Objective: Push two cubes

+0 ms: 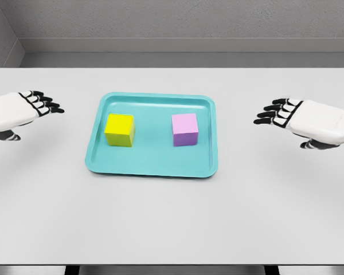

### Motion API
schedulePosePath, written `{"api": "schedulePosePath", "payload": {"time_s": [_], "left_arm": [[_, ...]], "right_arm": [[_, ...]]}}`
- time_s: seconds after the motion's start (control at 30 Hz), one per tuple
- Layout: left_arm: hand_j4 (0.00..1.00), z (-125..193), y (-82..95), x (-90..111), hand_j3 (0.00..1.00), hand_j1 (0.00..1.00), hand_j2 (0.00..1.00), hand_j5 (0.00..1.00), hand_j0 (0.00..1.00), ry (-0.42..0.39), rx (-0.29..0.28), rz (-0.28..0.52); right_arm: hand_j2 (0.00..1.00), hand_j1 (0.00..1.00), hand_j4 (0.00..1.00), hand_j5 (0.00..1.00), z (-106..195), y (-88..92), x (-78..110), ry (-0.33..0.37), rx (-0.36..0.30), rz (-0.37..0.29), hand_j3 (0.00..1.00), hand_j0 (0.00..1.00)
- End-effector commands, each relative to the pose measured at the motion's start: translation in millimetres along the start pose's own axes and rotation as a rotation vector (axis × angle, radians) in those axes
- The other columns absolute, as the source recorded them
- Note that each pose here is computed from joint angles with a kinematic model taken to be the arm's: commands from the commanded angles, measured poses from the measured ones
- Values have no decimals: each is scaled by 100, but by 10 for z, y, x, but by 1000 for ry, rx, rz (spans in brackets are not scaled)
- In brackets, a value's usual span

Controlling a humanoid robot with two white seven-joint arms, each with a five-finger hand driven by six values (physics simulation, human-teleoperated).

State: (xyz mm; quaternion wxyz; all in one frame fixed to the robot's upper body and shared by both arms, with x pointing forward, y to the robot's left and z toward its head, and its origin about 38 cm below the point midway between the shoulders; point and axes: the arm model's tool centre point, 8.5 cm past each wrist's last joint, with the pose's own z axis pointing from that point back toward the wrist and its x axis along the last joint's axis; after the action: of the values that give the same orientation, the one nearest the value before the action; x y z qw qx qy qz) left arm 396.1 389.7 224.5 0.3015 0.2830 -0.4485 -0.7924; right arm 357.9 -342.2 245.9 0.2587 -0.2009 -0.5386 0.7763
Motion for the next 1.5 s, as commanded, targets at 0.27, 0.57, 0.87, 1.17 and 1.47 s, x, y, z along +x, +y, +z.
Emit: {"api": "schedulePosePath", "payload": {"time_s": [0.27,0.57,0.87,1.17,1.47], "left_arm": [[100,-317,34,121,100,100,100,100,100,-39,-48,-62],[74,-480,114,205,74,74,74,74,74,-65,-72,-104],[70,-673,177,292,70,70,70,70,70,-104,-72,-113],[70,-814,234,397,70,70,70,70,70,-137,-64,-118],[71,-882,225,475,71,71,71,71,71,-156,-65,-113]], "right_arm": [[99,99,99,99,-174,-224,-45,-25,39,86,99,99],[70,70,70,70,-586,-386,-235,-27,159,165,70,70],[68,68,68,68,-949,-98,-354,-11,169,73,68,68],[64,64,64,64,-1223,-78,-201,-62,112,24,64,64],[63,63,63,63,-1392,11,-115,-88,116,-1,63,63]]}}
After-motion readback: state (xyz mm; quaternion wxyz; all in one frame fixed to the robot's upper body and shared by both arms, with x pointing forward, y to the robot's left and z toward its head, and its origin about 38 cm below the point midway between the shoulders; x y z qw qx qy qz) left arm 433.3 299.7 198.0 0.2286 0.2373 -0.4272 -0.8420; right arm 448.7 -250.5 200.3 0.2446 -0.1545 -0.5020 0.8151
